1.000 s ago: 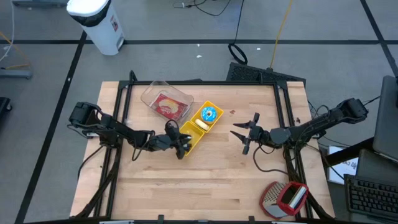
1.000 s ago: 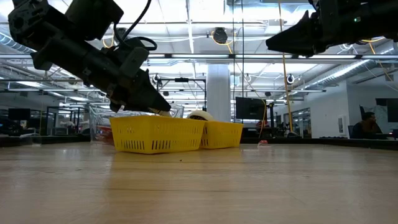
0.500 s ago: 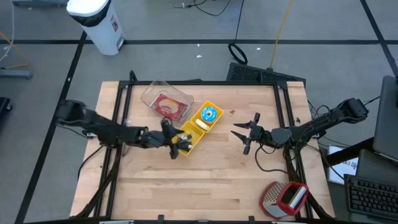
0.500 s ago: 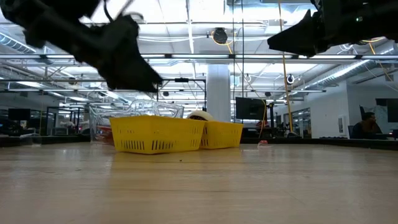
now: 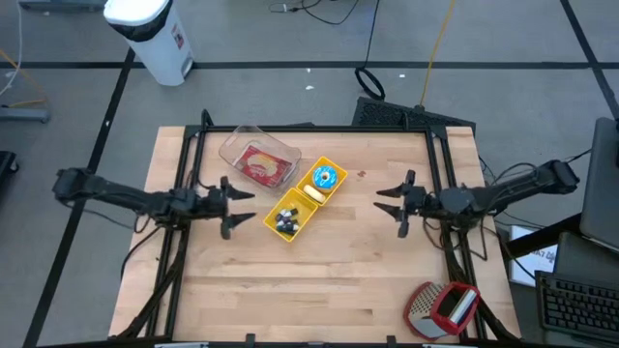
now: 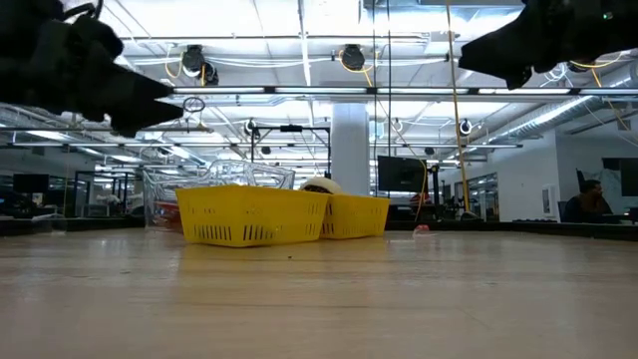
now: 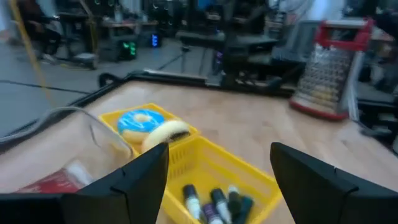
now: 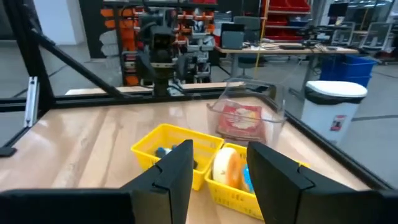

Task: Pick & Place Food Item
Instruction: Return to Home Position

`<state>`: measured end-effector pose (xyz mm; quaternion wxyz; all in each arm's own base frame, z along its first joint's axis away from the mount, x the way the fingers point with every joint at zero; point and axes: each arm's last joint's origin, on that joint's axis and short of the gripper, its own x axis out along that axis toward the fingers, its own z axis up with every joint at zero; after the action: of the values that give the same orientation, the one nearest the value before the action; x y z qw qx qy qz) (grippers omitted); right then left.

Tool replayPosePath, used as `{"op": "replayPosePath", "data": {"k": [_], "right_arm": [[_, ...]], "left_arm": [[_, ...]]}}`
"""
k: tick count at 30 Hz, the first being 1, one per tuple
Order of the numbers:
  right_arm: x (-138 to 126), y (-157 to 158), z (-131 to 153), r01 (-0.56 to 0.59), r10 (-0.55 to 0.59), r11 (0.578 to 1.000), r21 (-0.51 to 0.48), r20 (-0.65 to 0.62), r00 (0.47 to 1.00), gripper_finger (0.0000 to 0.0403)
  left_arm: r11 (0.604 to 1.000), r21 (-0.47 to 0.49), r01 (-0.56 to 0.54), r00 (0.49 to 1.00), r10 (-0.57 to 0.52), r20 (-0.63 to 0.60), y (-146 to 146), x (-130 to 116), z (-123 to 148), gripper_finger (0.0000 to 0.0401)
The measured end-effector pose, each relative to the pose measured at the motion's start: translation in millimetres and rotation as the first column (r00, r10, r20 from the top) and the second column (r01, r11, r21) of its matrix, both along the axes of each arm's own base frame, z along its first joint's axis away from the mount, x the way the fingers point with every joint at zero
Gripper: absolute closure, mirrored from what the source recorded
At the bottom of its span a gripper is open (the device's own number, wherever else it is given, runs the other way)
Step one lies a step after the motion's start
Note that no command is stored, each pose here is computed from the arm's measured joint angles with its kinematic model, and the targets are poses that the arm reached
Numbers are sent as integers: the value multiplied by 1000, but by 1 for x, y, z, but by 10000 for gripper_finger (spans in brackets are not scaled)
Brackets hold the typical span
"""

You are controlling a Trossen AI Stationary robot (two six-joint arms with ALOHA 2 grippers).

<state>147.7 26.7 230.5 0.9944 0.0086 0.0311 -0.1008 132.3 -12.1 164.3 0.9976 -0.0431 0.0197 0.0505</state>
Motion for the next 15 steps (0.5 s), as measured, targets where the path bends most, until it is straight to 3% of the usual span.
{"op": "replayPosePath", "data": {"k": [7,15], "right_arm": [[-23,-8,1,-3,3,1000,-12,12,1000,264],[-50,-18,-26,2,-2,1000,2,82,997,264]], "left_arm": [[999,19,43,999,-43,-24,2,-13,1,118],[999,28,40,999,-40,-15,2,-18,2,118]]}}
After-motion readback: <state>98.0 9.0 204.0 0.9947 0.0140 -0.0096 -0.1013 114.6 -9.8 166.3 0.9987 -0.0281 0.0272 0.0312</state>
